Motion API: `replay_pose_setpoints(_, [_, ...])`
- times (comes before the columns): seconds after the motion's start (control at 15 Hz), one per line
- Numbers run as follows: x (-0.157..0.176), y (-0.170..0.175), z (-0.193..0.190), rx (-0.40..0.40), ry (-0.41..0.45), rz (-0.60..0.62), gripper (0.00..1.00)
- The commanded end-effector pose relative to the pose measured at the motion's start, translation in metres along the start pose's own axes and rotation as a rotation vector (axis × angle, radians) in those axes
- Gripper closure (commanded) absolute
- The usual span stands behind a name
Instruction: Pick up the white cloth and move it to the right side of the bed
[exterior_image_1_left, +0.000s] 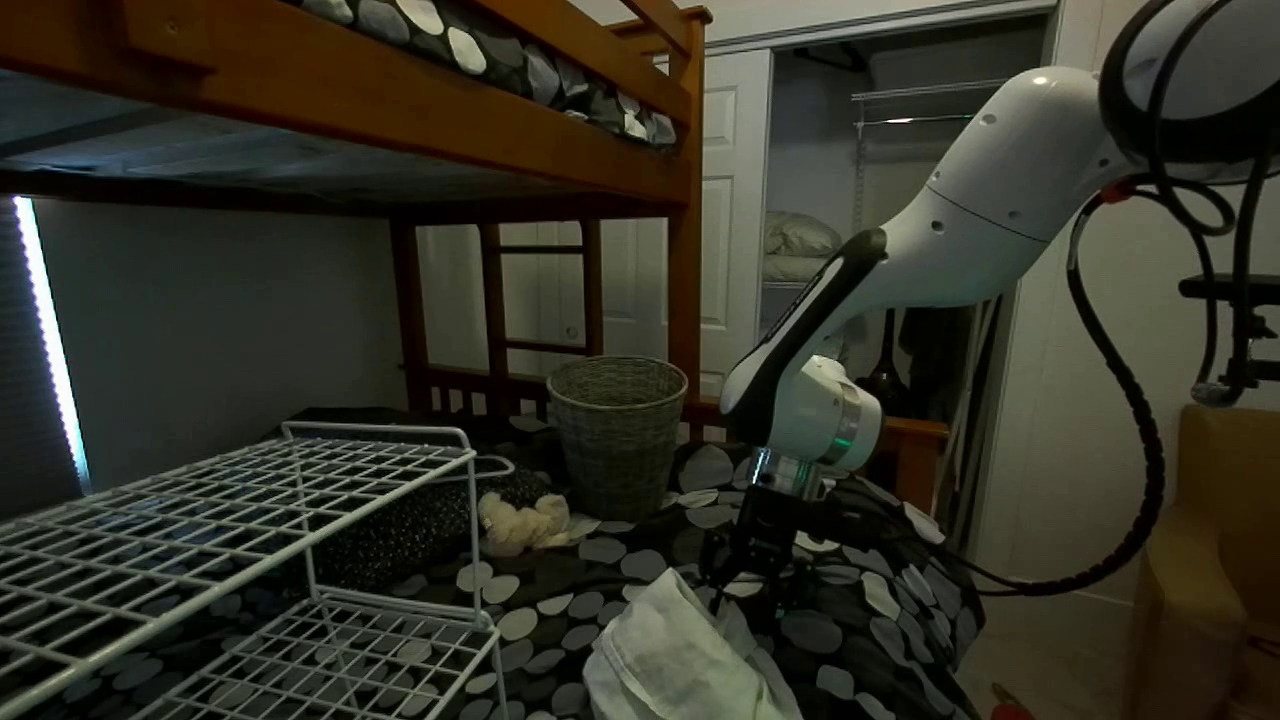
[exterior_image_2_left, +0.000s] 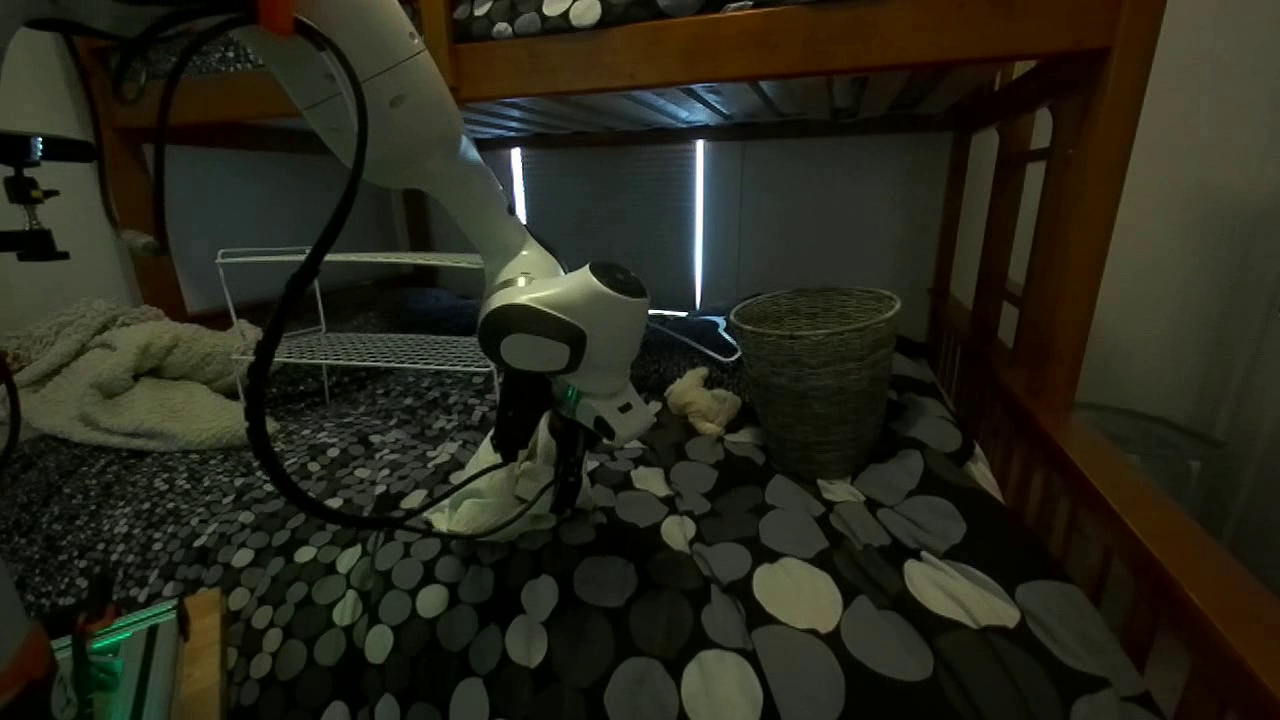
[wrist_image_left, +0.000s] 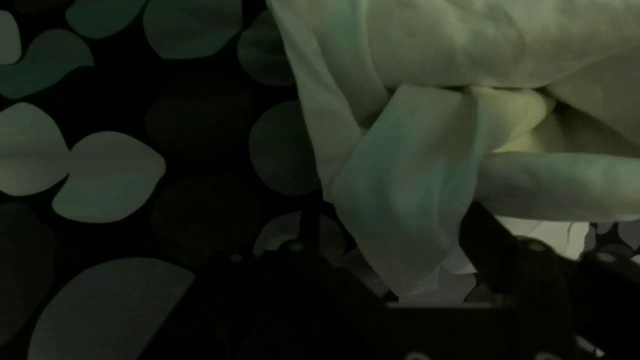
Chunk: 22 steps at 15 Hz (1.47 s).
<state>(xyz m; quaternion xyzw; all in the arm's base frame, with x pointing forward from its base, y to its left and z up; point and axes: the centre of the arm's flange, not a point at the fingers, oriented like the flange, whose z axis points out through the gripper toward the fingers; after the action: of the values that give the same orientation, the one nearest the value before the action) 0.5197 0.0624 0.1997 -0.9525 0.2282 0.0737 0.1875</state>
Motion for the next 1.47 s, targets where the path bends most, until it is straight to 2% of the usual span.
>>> replay_pose_setpoints(0.0, [0.007, 0.003, 0.008, 0.03, 0.009, -0.006, 0.58])
replay_pose_setpoints(0.27, [0.009, 0.002, 0.004, 0.033, 0.019, -0.017, 0.9])
replay_pose_setpoints(0.4, [0.007, 0.0, 0.0, 0.028, 0.034, -0.024, 1.0])
replay_pose_setpoints(0.67, [0.0, -0.013, -0.027, 0.024, 0.126, -0.035, 0.99])
replay_pose_setpoints(1.07, [-0.019, -0.058, -0.109, -0.018, 0.411, -0.26, 0.99])
replay_pose_setpoints(1.4, [-0.034, -0.084, -0.167, -0.032, 0.686, -0.43, 0.99])
